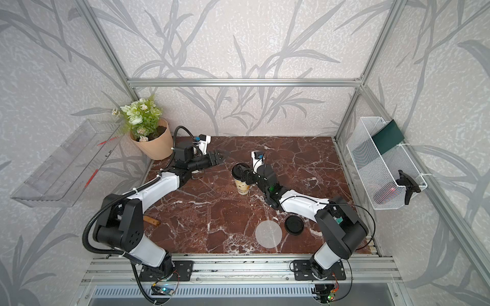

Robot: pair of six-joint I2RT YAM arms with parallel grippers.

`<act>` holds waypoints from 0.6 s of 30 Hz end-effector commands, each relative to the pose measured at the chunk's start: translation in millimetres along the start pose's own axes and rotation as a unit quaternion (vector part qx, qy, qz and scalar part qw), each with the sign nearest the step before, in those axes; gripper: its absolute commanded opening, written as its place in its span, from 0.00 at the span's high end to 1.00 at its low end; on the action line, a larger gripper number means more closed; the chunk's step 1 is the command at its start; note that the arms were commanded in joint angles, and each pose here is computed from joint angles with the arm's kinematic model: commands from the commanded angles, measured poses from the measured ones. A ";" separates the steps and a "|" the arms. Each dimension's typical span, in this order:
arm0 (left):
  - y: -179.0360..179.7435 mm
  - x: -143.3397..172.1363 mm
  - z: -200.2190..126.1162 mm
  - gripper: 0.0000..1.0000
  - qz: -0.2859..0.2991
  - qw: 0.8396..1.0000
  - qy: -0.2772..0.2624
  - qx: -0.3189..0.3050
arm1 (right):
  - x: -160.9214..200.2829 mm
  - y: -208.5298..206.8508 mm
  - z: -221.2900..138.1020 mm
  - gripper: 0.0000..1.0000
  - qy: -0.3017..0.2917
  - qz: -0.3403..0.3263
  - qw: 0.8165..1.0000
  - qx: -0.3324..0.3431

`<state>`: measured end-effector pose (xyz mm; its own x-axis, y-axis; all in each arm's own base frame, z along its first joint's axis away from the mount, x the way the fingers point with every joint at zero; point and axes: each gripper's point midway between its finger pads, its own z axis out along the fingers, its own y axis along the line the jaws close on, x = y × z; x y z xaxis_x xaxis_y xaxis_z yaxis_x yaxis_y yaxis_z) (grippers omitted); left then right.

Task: Put the leak-proof paper on the milk tea cups
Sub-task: Secure the cup lid on the cup.

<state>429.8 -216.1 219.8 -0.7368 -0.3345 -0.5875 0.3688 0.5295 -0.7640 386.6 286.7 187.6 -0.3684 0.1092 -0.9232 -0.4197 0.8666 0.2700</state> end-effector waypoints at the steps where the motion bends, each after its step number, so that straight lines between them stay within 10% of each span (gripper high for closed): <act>1: -16.1 6.3 6.8 0.35 -0.001 0.999 0.007 0.048 | 114.0 -40.0 -9.3 0.17 0.179 -0.057 0.981 0.058; 18: 10.7 54.4 9.8 0.46 -0.039 0.998 0.033 0.048 | 122.9 -42.2 -5.1 0.17 0.189 -0.054 0.979 0.061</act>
<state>403.9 -235.0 172.5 -0.8060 -0.3136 -0.5020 0.3440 0.4420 -0.8284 390.5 291.0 187.0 -0.3657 0.1335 -0.9211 -0.4206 0.8591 0.2915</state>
